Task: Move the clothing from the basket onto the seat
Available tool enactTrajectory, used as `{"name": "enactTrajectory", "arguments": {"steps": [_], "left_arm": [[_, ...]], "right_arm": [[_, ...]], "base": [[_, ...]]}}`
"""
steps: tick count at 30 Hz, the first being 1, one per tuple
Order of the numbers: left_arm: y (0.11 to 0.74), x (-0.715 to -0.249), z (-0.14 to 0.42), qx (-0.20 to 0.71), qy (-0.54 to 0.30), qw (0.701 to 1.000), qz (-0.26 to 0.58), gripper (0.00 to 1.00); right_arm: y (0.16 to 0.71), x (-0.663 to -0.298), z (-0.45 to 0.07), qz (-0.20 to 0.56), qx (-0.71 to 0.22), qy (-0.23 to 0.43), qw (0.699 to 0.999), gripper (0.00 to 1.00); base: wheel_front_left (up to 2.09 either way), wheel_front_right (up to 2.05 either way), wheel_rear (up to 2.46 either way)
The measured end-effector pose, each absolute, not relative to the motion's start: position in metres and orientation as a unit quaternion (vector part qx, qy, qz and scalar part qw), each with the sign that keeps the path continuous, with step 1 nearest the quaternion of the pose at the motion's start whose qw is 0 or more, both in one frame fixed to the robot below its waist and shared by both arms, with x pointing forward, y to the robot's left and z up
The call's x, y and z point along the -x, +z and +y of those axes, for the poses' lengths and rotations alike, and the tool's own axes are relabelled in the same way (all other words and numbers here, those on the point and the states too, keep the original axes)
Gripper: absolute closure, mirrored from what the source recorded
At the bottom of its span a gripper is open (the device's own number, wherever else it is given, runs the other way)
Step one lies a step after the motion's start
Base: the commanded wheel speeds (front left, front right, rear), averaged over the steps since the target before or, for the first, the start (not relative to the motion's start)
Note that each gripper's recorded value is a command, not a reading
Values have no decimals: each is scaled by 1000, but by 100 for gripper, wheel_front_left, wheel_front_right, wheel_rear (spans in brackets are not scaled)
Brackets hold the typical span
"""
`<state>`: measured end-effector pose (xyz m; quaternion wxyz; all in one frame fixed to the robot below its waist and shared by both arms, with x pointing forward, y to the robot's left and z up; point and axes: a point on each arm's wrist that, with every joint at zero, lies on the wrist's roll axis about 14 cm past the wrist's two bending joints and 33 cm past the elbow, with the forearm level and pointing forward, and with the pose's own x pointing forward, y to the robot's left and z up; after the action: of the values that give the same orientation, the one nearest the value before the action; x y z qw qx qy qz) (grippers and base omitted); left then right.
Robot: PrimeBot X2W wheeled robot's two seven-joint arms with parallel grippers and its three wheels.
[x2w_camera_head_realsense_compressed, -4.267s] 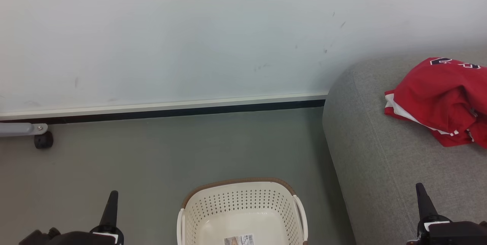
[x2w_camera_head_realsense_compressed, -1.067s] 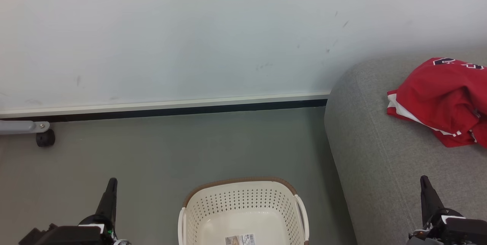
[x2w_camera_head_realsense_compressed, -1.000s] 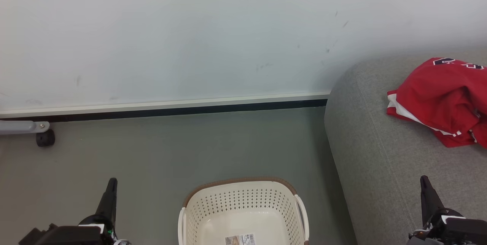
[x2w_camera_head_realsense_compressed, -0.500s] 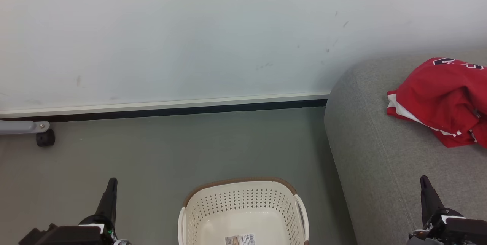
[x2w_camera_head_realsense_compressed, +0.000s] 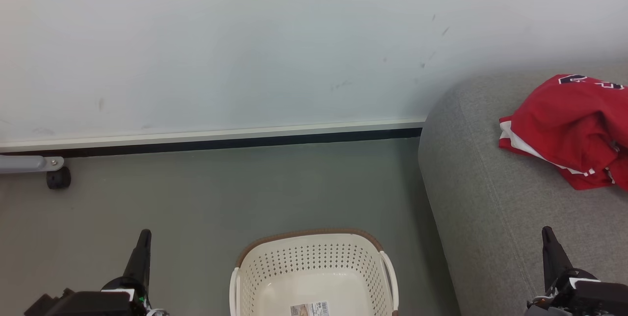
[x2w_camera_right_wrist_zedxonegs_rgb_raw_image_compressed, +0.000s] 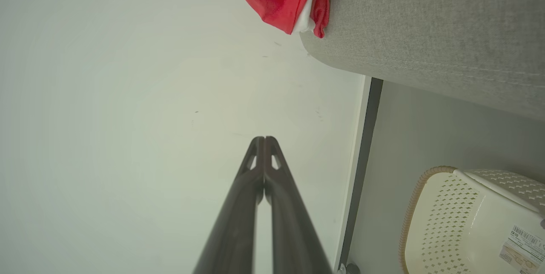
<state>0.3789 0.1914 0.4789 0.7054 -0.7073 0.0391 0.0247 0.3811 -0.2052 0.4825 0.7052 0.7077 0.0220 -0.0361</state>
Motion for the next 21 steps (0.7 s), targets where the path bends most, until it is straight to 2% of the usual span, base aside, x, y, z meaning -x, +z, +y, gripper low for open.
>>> {"name": "enactTrajectory", "arguments": {"steps": [21], "left_arm": [[479,-379,191,707,25,705,39,100]], "right_arm": [[483,-381,-205,22,-708,-36,705,100]], "base": [[0,0,0]]}}
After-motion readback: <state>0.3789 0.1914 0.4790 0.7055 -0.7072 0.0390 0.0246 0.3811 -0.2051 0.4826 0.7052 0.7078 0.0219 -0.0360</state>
